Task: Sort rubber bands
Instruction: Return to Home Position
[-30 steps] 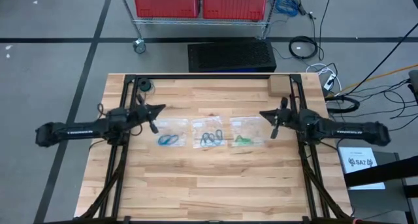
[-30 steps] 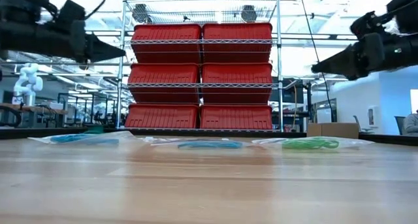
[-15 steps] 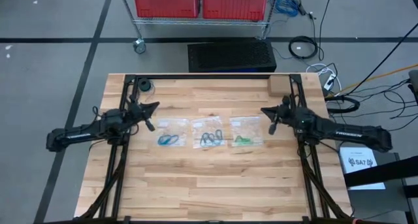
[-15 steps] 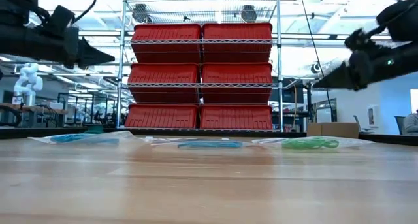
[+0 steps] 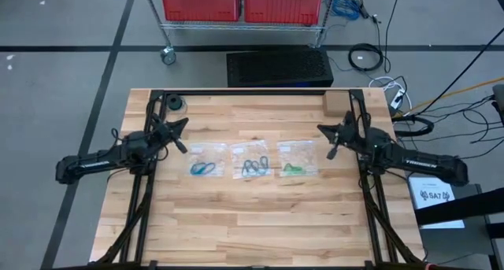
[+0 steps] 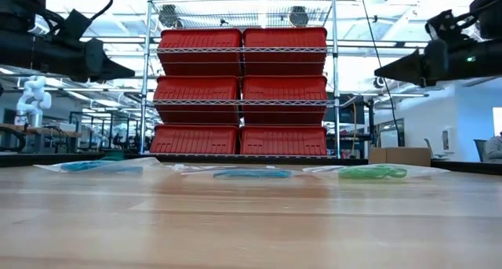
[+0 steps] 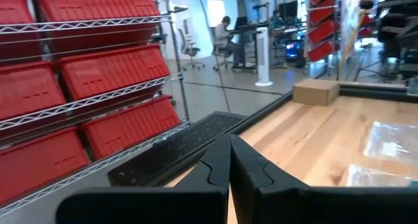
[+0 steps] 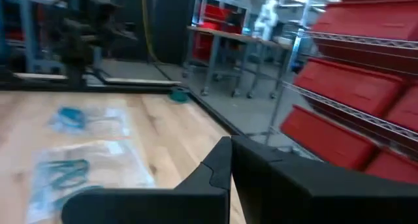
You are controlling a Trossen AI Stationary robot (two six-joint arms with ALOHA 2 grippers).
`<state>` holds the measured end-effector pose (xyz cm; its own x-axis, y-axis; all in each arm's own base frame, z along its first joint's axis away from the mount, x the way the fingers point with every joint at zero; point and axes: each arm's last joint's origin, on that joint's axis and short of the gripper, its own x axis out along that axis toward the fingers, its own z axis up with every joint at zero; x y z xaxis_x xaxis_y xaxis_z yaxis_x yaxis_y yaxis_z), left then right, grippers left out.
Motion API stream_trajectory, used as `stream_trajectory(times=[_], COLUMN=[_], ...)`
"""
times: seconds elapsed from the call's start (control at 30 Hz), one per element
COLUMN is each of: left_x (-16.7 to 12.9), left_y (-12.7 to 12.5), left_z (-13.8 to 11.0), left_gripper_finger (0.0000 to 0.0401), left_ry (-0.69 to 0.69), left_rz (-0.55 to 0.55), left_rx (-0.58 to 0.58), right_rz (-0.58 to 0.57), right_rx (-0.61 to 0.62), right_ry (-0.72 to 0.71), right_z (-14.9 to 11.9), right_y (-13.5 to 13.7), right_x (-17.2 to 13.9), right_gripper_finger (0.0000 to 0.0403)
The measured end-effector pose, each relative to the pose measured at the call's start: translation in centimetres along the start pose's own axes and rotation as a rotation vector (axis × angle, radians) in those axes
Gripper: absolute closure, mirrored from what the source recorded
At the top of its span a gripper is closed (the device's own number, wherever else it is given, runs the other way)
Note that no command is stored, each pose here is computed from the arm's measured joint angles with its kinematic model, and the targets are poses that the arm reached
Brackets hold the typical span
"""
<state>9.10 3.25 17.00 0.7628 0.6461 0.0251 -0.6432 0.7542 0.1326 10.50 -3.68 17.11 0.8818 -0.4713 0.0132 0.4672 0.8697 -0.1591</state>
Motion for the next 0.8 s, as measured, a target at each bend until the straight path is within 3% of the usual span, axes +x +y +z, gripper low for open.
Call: stream_trajectory(times=[0.27,0.47,0.67,0.8], left_x=[0.0,0.0,0.0,0.0], left_y=[0.1,0.1,0.1,0.1], left_z=[0.0,0.0,0.0,0.0], left_gripper_finger=[0.0397,0.0397,0.0397,0.0397], left_ry=[0.003,0.008,0.008,0.008], left_rz=[0.024,0.049,0.049,0.049], left_rx=[-0.009,-0.007,-0.007,-0.008], right_rz=[0.213,0.194,0.186,0.186], right_rx=[0.069,0.117,0.317,0.362], right_ry=[-0.084,-0.007,0.011,0.017], right_z=[0.3,-0.3,-0.3,-0.3], right_y=[0.3,0.4,0.3,0.3], right_x=[-1.5,-1.3,-1.3,-1.3], right_gripper_finger=[0.0403,0.0403,0.0403,0.0403])
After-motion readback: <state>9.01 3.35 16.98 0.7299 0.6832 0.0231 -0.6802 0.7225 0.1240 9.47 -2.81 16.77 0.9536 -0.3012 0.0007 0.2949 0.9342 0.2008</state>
